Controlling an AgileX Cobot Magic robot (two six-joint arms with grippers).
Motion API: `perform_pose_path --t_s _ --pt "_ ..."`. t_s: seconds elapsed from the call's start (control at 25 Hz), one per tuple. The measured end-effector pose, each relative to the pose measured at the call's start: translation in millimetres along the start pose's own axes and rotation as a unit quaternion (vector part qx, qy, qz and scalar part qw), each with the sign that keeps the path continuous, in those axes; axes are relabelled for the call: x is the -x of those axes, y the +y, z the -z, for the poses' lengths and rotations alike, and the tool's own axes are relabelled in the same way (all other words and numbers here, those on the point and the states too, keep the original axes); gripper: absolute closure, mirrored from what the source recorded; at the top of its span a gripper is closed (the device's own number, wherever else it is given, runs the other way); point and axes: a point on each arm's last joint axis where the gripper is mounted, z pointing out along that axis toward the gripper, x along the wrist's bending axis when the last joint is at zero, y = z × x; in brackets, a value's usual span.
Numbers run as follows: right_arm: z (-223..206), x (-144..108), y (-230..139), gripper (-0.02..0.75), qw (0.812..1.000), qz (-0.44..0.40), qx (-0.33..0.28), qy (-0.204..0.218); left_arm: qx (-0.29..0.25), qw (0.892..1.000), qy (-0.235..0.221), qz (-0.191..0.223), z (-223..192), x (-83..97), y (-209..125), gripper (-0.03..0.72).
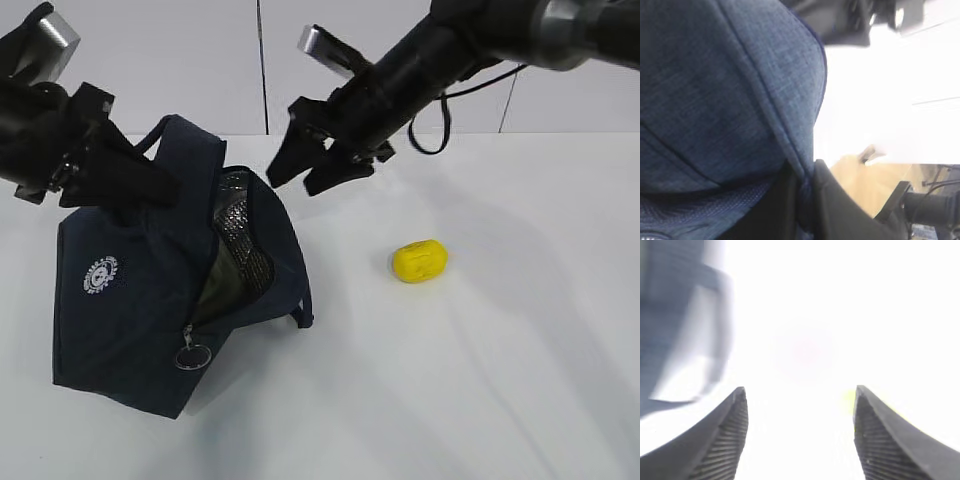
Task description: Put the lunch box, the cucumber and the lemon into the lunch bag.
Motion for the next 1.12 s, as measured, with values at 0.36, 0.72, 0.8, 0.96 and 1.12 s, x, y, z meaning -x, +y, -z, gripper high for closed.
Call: perform_pose_path --t_s 0.36,0.72,0.8,0.96,1.12 --pt "48.0 17.8 -9.0 0.250 0.959 0.082 -0.081 -0.259 -0.002 1.000 0.007 -0.005 0.0 -1.2 -0.4 0.671" --pt "49.6 30.9 -11.9 0.250 0.938 0.109 -0.113 -0.308 -0.002 1.000 0.011 -0.009 0.1 -2.0 -0.4 0.671" --pt "50.7 32.3 -12.1 0.250 0.928 0.158 -0.133 -0.310 -0.003 1.000 0.012 -0.010 0.1 -2.3 -0.5 0.671" --pt "54.6 30.0 -11.7 0.250 0.916 0.207 -0.148 -0.310 -0.001 1.000 0.017 -0.013 0.1 -3.0 -0.2 0.671" --pt "75.9 8.1 -8.9 0.250 0.913 0.229 -0.124 -0.314 0.001 1.000 0.020 -0.020 0.1 -3.6 0.2 0.671"
